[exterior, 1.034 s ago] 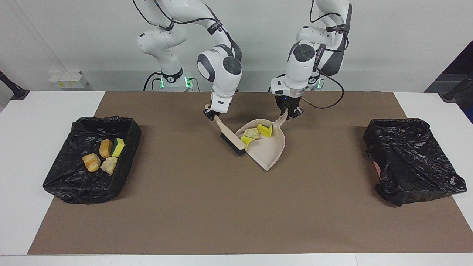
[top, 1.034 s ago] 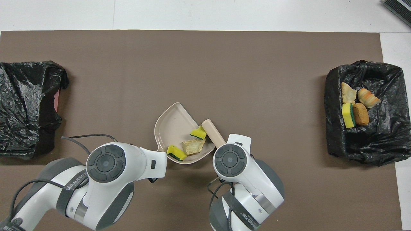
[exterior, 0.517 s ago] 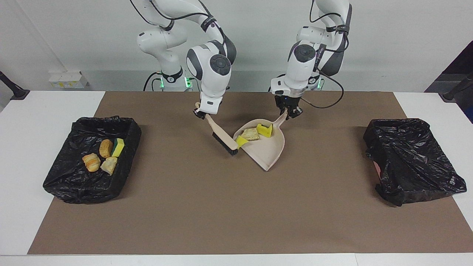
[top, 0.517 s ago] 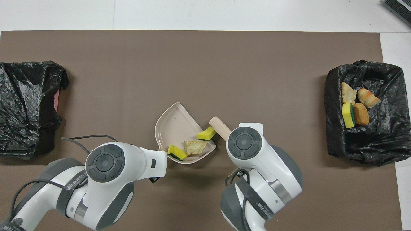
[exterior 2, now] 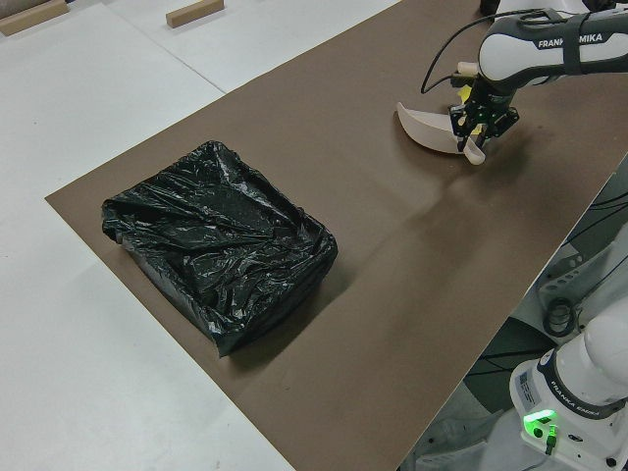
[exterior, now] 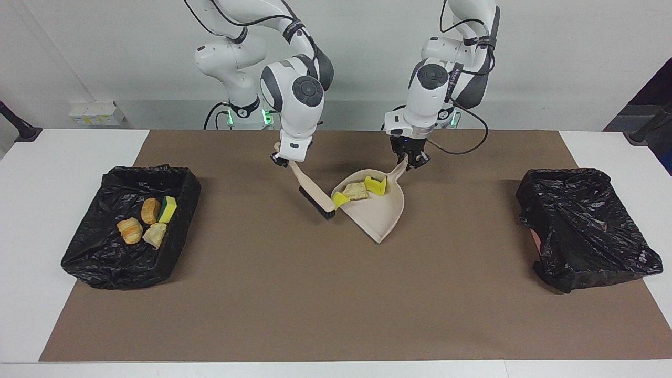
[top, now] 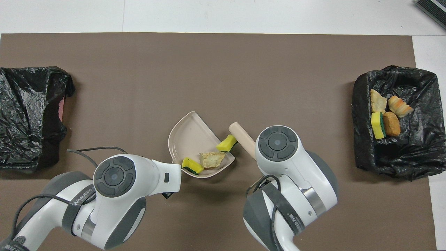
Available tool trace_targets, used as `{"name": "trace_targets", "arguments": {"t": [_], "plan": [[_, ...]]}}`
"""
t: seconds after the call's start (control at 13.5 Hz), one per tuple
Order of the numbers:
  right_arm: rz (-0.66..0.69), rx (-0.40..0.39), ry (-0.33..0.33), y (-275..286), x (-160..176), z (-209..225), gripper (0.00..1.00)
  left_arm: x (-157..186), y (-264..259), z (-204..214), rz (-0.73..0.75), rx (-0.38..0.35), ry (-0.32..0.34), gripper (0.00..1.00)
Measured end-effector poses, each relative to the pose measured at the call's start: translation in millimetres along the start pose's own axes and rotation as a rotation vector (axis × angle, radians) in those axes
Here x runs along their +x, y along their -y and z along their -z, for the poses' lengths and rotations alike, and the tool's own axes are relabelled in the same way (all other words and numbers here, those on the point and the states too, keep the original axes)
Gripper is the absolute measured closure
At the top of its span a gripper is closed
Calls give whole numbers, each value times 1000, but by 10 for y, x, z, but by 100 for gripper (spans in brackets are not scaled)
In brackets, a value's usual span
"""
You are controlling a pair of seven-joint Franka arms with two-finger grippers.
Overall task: Sweep and dump trash in bin
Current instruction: 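Brush the remaining pieces into the dustpan held by the left gripper, then carry the loaded dustpan to the bag near the left arm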
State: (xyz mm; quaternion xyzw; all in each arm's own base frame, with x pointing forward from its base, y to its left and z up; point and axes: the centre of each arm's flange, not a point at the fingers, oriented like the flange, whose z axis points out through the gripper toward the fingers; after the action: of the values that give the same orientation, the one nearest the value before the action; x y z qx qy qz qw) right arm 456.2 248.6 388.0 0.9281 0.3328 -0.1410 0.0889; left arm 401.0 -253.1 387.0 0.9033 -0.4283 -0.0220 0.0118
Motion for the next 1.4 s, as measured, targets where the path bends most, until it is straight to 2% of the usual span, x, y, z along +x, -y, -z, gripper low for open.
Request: {"name": "trace_targets", "arguments": {"t": [0.22,0.44,0.89,1.03,1.18,1.4], "plan": [[83,-50,12,-170,-32,-19,74,1,0,0,0,0,0,67],[132,-56,13,-331,-68,-10,74,1,-2,0,3,0,0,67],[107,-42,-19,-277,-59,-31,74,4,-10,-1,8,-1,0,67],[63,0,-48,-12,23,-60,74,4,-11,-1,9,-1,0,67],[-1,87,-82,231,94,-14,74,5,-11,-1,9,-1,-1,67],[-191,236,-145,475,237,219,74,5,-12,-1,10,-1,-1,67]]}}
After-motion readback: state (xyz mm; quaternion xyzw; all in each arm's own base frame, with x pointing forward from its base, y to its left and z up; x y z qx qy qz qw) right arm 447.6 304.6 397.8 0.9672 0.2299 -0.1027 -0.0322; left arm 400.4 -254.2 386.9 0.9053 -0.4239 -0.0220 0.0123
